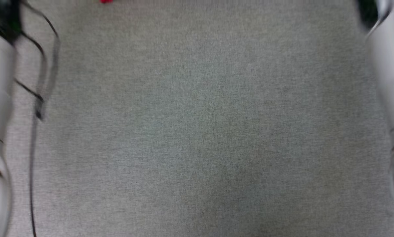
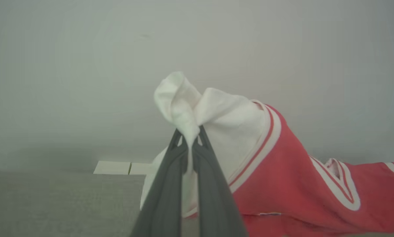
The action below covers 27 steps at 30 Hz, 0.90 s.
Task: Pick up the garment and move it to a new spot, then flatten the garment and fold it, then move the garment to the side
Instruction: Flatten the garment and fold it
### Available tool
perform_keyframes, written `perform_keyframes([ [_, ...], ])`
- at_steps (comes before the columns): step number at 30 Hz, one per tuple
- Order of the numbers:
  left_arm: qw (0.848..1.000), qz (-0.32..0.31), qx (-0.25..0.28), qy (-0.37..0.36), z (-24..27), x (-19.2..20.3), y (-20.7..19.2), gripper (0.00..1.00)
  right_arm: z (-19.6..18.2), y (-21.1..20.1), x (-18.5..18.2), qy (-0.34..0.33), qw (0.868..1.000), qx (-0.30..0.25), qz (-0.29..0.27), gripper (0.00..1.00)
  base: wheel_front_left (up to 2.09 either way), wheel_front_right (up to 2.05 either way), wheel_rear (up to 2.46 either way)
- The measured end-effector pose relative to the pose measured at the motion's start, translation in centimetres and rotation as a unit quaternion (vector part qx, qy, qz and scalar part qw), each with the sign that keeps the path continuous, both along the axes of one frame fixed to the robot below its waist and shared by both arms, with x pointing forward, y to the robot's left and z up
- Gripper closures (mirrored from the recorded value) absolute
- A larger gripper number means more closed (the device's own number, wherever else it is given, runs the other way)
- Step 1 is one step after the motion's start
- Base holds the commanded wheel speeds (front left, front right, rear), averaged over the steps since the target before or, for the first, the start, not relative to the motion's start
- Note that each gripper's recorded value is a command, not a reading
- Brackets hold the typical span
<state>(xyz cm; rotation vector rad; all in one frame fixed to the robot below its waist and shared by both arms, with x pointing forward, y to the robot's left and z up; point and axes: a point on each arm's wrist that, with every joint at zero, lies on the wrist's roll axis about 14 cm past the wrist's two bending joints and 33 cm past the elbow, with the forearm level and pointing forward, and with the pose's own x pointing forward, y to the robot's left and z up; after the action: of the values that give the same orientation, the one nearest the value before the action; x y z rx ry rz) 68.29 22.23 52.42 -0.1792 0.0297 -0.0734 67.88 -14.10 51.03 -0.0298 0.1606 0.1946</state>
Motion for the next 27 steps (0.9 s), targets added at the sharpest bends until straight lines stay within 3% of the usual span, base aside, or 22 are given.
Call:
perform_keyframes([
  [9,0.995,-0.011,-0.029,0.092,-7.3,-9.9,-0.6,1.0,-6.9,-0.2,-9.5,0.089,0.995,0.042,-0.001,1.0,0.0,0.0,0.0],
  [12,0.995,-0.004,-0.043,0.095,-7.5,-13.9,0.0,1.0,-8.3,-1.0,-13.9,0.111,0.992,0.06,-0.007,1.0,0.0,0.0,0.0],
  [15,0.994,0.004,-0.05,0.102,-8.2,-17.4,0.2,1.0,-8.8,-1.9,-17.1,0.119,0.99,0.071,-0.014,1.0,0.0,0.0,0.0],
  [16,0.993,0.016,-0.06,0.102,-8.3,-20.7,0.4,1.0,-8.9,-2.7,-20.0,0.122,0.989,0.082,-0.021,1.0,0.0,0.0,0.0],
  [27,0.991,0.05,-0.059,0.111,-8.7,-32.2,0.9,1.0,-9.0,-6.3,-29.9,0.128,0.984,0.107,-0.054,1.0,0.0,0.0,0.0],
])
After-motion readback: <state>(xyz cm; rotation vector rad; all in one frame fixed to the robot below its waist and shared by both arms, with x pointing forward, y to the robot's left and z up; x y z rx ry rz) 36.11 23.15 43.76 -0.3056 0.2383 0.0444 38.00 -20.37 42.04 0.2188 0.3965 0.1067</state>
